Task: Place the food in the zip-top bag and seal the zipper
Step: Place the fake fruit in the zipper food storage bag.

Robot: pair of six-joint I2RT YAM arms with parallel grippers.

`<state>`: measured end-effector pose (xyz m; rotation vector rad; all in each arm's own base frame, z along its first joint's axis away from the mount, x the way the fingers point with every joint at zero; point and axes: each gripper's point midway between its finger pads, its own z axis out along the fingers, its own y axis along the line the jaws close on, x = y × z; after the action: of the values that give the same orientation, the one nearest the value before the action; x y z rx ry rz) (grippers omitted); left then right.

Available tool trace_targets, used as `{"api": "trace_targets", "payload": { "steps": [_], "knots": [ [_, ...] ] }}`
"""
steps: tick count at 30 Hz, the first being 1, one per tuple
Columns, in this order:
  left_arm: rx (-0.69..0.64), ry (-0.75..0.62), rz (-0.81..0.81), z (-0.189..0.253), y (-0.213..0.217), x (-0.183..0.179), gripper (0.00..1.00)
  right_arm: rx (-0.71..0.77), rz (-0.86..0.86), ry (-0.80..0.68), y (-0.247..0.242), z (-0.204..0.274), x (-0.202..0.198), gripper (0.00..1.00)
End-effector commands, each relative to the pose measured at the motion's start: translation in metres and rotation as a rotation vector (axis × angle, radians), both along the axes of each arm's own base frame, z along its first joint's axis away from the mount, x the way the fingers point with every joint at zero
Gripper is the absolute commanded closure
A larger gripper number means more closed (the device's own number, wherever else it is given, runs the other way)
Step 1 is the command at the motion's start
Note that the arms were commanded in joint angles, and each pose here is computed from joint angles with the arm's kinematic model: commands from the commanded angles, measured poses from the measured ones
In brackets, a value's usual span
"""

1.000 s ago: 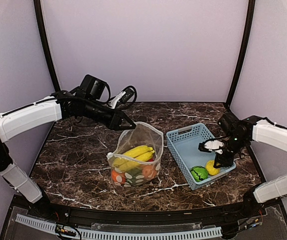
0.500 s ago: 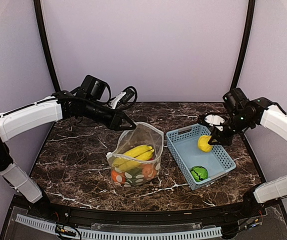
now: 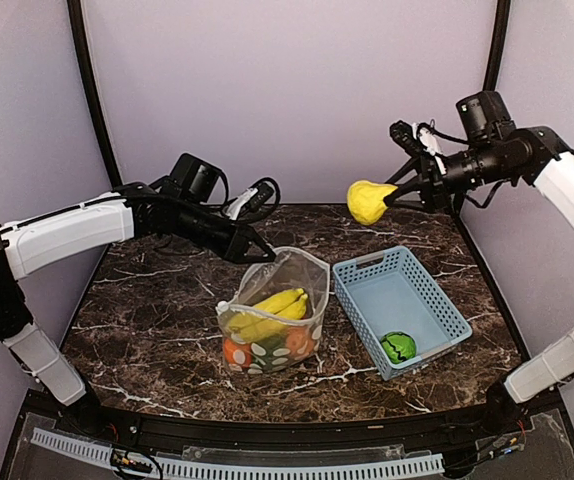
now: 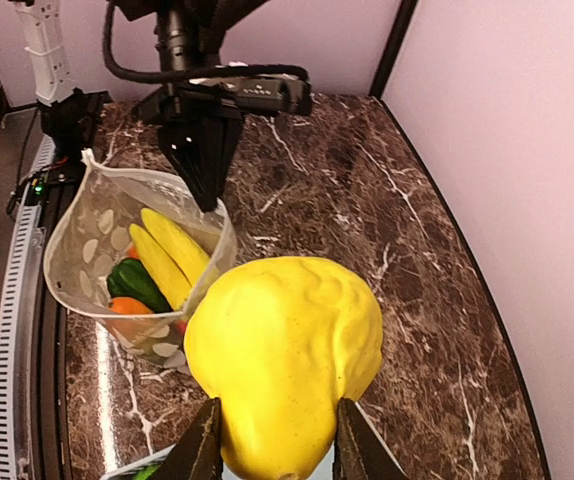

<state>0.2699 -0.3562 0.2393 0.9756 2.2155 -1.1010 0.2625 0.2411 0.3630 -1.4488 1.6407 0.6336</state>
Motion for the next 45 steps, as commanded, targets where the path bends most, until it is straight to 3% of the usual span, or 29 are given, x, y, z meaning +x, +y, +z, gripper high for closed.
{"api": "trace_targets", "payload": {
  "steps": [1, 13, 29, 37, 45],
  "knots": [
    [-0.043, -0.015, -0.014, 0.019, -0.007, 0.000, 0.99, 0.071, 0.179, 0.092, 0.040, 0.002, -0.025, 0.68],
    [-0.004, -0.037, -0.036, 0.027, -0.003, -0.001, 0.99, -0.105, 0.373, 0.157, 0.121, -0.064, -0.057, 0.67],
    [-0.019, -0.020, -0.081, 0.022, -0.004, -0.011, 0.99, -0.489, 0.374, 0.063, 0.154, -0.164, -0.064, 0.67],
    [0.003, -0.013, -0.079, 0.012, -0.002, -0.011, 0.99, -0.406, 0.456, 0.140, 0.176, -0.156, -0.085, 0.68],
    [0.010, -0.015, -0.075, 0.009, 0.000, -0.012, 0.99, -0.467, 0.437, 0.144, 0.170, -0.169, -0.080, 0.52]
  ]
}}
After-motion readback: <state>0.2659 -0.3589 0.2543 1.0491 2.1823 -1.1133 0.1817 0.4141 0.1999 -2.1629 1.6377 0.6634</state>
